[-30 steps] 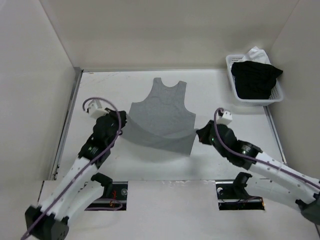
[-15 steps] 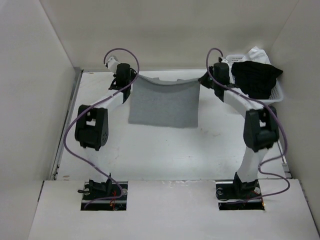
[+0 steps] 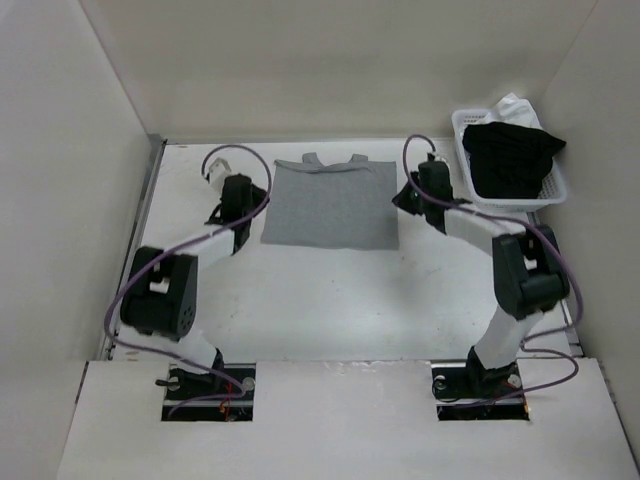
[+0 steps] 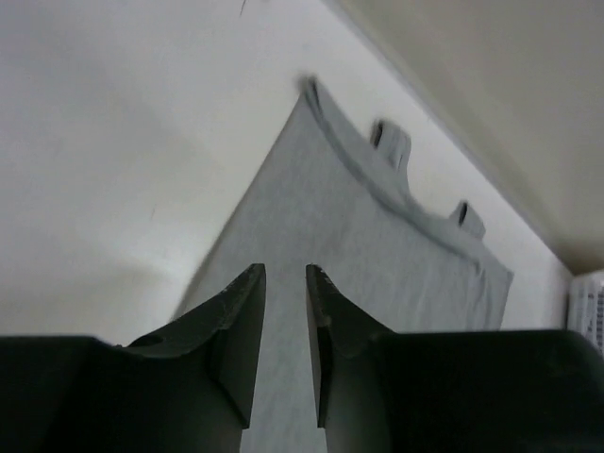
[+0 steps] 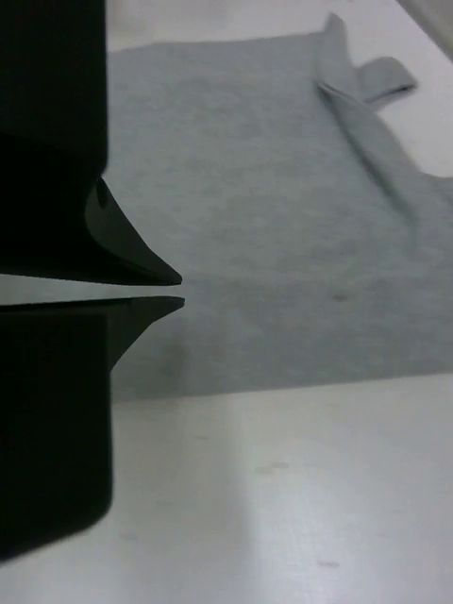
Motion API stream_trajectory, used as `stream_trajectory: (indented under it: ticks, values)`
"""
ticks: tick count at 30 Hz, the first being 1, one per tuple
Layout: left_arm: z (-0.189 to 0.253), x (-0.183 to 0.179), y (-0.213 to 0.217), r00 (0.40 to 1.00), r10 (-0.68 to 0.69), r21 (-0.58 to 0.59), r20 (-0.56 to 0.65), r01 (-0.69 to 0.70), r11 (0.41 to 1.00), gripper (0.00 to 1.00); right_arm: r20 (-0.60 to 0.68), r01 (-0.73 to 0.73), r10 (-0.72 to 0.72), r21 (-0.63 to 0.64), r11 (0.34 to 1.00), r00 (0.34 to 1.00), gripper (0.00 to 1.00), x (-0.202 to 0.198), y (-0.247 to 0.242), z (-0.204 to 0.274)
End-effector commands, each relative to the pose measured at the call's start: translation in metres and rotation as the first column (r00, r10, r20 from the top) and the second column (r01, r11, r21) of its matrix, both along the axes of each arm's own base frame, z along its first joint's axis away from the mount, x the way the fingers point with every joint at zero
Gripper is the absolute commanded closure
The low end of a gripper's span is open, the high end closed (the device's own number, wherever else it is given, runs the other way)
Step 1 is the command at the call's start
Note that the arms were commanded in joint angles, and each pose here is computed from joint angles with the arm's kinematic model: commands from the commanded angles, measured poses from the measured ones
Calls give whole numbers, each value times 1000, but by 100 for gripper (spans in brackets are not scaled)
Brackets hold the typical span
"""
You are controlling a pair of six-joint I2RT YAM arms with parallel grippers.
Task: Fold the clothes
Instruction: Fold the tank top
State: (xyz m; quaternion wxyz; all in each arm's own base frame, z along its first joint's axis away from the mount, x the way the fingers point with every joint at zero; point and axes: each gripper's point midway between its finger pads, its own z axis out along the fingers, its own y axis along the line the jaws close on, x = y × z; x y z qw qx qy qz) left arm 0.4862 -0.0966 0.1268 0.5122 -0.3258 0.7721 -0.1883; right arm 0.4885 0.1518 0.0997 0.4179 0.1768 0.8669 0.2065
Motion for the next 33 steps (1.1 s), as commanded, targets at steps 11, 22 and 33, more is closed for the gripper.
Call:
stream_trajectory:
  ticks: [11,22,33]
  values:
    - [-88,-109,-1,976,-104,-160,-189,73,984,63,57,21,-27,108,994,998,61,-111,-9,-7]
    - [-105,-104,-6,970,-104,-215,-218,56,975,78,-35,41,-36,149,988,999,56,-119,-7,-43]
    - [-96,-103,2,980,-57,-216,-189,15,976,95,-74,43,-31,167,985,997,56,-128,-4,-51]
